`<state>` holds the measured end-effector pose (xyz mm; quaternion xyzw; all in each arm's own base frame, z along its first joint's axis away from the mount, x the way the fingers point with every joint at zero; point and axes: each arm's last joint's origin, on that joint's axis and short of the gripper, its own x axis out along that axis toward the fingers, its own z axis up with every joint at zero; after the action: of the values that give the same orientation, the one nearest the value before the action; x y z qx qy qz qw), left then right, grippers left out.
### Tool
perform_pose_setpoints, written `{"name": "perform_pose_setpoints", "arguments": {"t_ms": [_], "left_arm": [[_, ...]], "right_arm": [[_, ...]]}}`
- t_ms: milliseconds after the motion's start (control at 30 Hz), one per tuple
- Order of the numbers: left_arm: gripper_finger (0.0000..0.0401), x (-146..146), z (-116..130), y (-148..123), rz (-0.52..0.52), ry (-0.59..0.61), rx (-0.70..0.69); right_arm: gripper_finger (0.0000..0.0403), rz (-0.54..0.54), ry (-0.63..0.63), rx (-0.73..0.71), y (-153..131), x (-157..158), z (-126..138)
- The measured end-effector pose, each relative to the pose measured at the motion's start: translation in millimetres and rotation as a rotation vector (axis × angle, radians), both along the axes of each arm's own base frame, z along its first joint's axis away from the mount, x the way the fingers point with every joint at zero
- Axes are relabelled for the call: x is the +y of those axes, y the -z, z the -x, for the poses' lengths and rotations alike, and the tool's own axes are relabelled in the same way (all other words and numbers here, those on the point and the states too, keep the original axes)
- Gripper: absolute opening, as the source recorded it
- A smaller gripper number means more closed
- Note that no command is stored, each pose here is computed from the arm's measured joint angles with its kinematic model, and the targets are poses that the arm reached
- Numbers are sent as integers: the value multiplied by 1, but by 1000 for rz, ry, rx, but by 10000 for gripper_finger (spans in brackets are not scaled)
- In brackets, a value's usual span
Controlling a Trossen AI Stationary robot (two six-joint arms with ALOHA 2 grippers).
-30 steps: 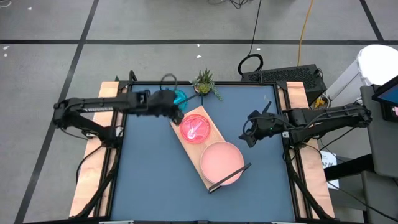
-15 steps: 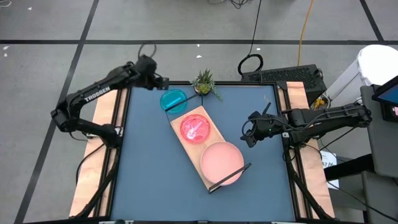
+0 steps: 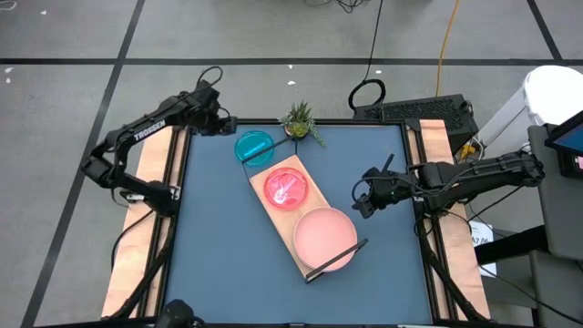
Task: Place and stack plates onto a shelf
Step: Stack the small blue plate on the small pink plate on the shelf
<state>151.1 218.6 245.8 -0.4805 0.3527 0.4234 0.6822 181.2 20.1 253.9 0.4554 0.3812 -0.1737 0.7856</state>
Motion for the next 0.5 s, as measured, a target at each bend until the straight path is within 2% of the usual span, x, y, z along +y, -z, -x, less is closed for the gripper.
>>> {"name": "perform_pose_setpoints", "arguments": {"t_ms": [500], "left_arm": [[230,-15,3,65,31,-34,-85]], "right_arm": [[102,10,-2,-5,1,0,0]]}}
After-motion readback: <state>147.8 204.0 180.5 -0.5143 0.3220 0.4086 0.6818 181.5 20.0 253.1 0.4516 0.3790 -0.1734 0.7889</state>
